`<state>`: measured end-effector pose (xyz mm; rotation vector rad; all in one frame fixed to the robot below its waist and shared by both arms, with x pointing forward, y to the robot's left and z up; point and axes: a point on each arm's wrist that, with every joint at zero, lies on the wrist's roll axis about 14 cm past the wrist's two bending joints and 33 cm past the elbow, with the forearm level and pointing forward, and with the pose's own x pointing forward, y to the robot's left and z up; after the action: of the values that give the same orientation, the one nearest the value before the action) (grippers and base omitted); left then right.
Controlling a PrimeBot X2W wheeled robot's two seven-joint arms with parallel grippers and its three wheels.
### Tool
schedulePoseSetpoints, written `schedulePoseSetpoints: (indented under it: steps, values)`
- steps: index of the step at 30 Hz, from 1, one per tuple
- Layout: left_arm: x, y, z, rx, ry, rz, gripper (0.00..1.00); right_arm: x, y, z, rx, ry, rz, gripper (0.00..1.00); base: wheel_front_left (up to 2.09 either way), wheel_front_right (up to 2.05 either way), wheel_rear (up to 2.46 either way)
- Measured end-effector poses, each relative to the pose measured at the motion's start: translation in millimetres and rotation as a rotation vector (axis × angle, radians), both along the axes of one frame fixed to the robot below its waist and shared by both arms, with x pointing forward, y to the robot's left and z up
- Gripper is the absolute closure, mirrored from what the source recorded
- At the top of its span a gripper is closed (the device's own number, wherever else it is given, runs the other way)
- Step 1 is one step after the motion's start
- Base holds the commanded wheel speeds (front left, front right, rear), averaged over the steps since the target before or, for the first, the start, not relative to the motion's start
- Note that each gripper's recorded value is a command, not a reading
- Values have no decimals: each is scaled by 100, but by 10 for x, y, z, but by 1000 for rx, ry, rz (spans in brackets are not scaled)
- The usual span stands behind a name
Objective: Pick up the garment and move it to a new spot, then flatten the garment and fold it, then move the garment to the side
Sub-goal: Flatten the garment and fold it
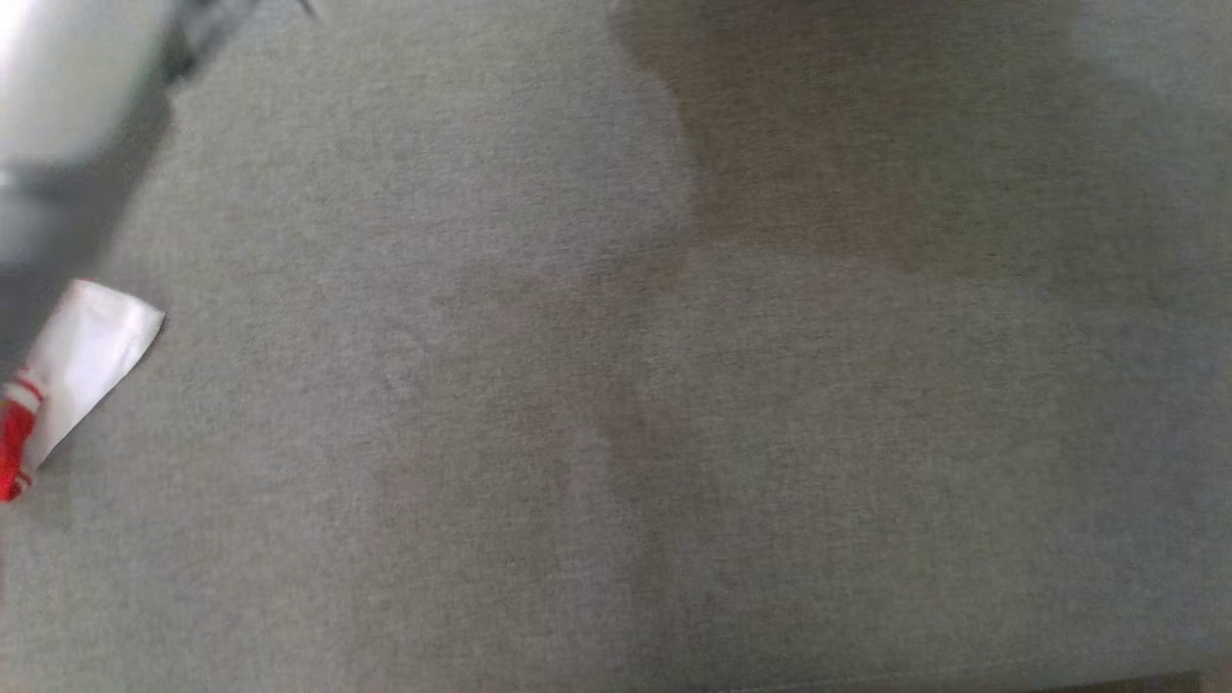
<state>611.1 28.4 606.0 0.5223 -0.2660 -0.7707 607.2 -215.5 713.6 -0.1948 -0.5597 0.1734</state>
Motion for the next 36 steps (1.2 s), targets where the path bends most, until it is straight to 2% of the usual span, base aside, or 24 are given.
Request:
schedulePoseSetpoints:
  steps: [3, 7, 16, 22, 28, 32, 36]
  values:
    - [-172, -10, -436, 6, 92, -16, 100, 4, -39, -403, 23, 81, -3, 100, 0, 0, 0]
    - [-600, -25, -1087, 14, 243, -43, 100, -147, -123, -1115, 52, 242, -22, 100, 0, 0, 0]
    - [-1901, -226, -1912, -14, 524, -106, 100, -1136, -279, -2047, 104, 506, -51, 100, 0, 0, 0]
    - [-2686, -360, -2159, 20, 630, -165, 100, -1910, -531, -2313, 136, 634, -131, 100, 0, 0, 0]
    - [-3114, -395, -2222, 45, 664, -160, 100, -2580, -669, -2384, 206, 704, -207, 100, 0, 0, 0]
    - [-3322, -481, -2184, 39, 702, -189, 100, -2811, -783, -2266, 216, 690, -256, 100, 0, 0, 0]
    - [-3341, -540, -2028, -41, 730, -194, 100, -2830, -801, -2142, 206, 673, -273, 100, 0, 0, 0]
